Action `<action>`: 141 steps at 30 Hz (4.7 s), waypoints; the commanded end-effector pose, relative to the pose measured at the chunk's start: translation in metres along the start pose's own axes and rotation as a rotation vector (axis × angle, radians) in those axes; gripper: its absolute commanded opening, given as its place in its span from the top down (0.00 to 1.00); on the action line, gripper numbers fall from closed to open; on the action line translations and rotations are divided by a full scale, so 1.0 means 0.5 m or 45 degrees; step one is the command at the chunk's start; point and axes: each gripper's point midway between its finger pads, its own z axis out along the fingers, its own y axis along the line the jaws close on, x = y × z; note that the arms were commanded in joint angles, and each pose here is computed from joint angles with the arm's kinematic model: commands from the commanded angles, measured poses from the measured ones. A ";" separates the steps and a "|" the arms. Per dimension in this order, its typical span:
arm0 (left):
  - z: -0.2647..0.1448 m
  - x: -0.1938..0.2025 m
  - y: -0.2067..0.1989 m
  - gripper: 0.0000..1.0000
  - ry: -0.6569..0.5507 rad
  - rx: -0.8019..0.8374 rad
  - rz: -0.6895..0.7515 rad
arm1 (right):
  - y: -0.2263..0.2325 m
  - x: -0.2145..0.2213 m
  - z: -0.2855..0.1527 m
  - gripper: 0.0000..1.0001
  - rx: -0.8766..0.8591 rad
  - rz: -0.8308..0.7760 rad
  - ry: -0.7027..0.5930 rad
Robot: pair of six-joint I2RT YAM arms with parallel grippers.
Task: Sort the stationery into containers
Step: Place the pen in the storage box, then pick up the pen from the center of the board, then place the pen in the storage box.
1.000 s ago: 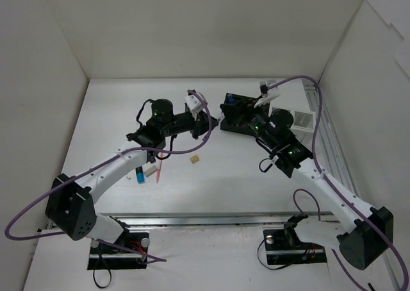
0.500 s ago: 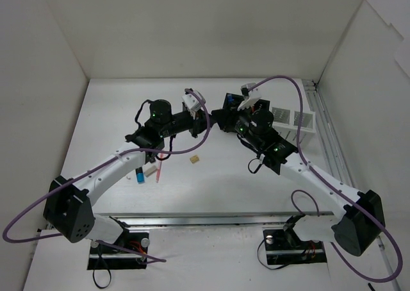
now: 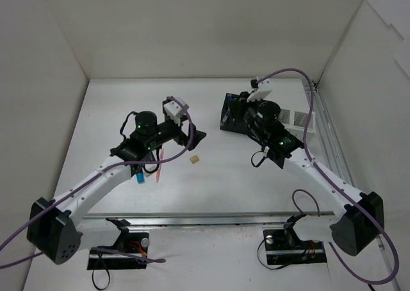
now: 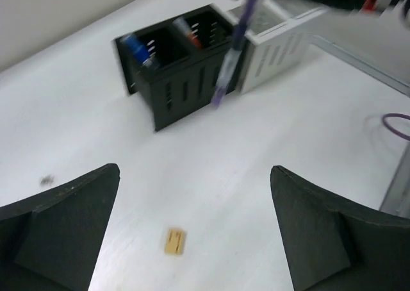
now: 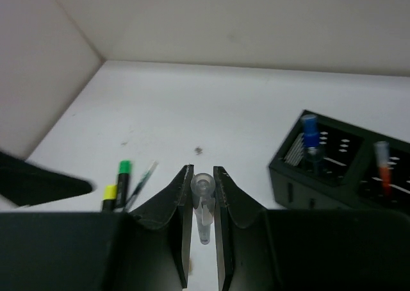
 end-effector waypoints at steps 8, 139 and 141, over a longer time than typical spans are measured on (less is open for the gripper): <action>-0.183 0.188 0.120 0.01 0.172 -0.628 -0.429 | -0.281 -0.190 -0.028 1.00 0.652 -0.280 -0.252; -0.178 0.158 0.347 0.00 0.296 -0.921 -0.392 | -0.317 -0.127 0.031 1.00 0.526 -0.376 -0.268; -0.167 0.164 0.355 0.00 0.317 -0.914 -0.388 | -0.338 -0.139 0.049 1.00 0.516 -0.397 -0.265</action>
